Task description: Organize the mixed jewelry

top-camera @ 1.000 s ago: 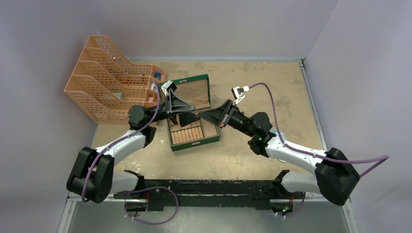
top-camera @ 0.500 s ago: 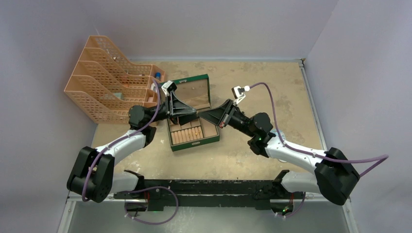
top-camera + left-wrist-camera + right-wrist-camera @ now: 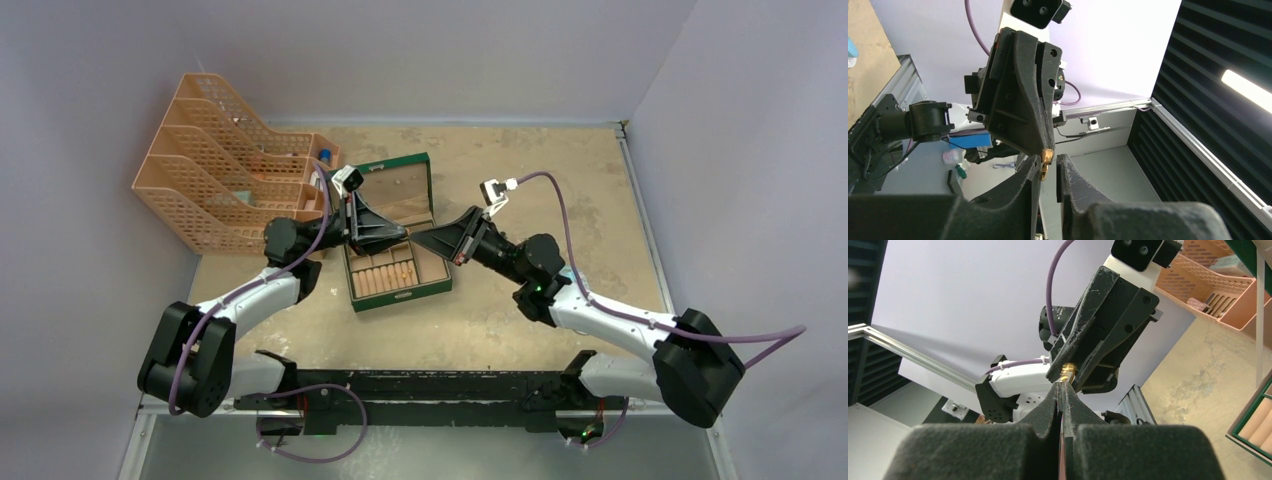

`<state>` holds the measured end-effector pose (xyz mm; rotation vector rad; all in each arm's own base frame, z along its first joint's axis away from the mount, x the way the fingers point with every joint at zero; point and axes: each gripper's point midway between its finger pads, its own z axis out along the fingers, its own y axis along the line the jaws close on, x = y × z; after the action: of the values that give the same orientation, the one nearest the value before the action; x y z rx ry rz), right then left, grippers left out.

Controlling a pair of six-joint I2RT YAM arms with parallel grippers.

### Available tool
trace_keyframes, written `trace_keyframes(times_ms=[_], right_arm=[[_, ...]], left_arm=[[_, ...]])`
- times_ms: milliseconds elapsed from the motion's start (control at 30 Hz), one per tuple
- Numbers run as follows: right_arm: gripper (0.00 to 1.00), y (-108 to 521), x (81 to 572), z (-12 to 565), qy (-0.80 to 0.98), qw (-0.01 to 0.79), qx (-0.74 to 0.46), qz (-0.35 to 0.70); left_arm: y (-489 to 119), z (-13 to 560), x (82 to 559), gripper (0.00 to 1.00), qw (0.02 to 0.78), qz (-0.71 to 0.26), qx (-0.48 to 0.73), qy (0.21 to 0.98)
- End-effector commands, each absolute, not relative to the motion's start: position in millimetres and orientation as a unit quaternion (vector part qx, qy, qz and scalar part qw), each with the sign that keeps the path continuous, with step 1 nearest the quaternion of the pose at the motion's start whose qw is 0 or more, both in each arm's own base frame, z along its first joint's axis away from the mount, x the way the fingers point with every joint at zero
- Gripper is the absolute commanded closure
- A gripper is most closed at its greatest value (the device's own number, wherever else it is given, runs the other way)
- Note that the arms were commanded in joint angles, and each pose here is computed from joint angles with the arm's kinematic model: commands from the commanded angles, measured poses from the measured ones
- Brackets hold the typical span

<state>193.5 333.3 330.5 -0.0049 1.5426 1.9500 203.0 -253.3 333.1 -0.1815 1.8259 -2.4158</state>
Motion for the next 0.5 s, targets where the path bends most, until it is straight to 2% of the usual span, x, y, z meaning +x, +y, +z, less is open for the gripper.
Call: trace_keyframes(times_ms=[0, 67, 100, 400, 467], right_arm=[[1.0, 330.3, 190.3, 336.8, 0.579, 0.333, -0.009, 0.744], [1.0, 330.0, 190.1, 337.3, 0.579, 0.333, -0.008, 0.745], [1.0, 329.4, 190.0, 338.1, 0.578, 0.334, -0.008, 0.745], [1.0, 321.6, 188.0, 338.3, 0.584, 0.348, -0.003, 0.733], [0.91, 319.0, 187.3, 337.2, 0.589, 0.35, -0.001, 0.729]], left_arm=[[-250.4, 359.5, 197.3, 0.89, 0.086, -0.813, -0.023, 0.575], [-250.8, 358.2, 197.4, 0.99, 0.087, -0.812, -0.021, 0.577], [-251.0, 357.0, 197.4, 1.0, 0.088, -0.811, -0.02, 0.578], [-253.2, 347.2, 198.1, 1.0, 0.11, -0.801, -0.003, 0.589], [-254.1, 343.3, 198.0, 1.0, 0.115, -0.796, 0.003, 0.595]])
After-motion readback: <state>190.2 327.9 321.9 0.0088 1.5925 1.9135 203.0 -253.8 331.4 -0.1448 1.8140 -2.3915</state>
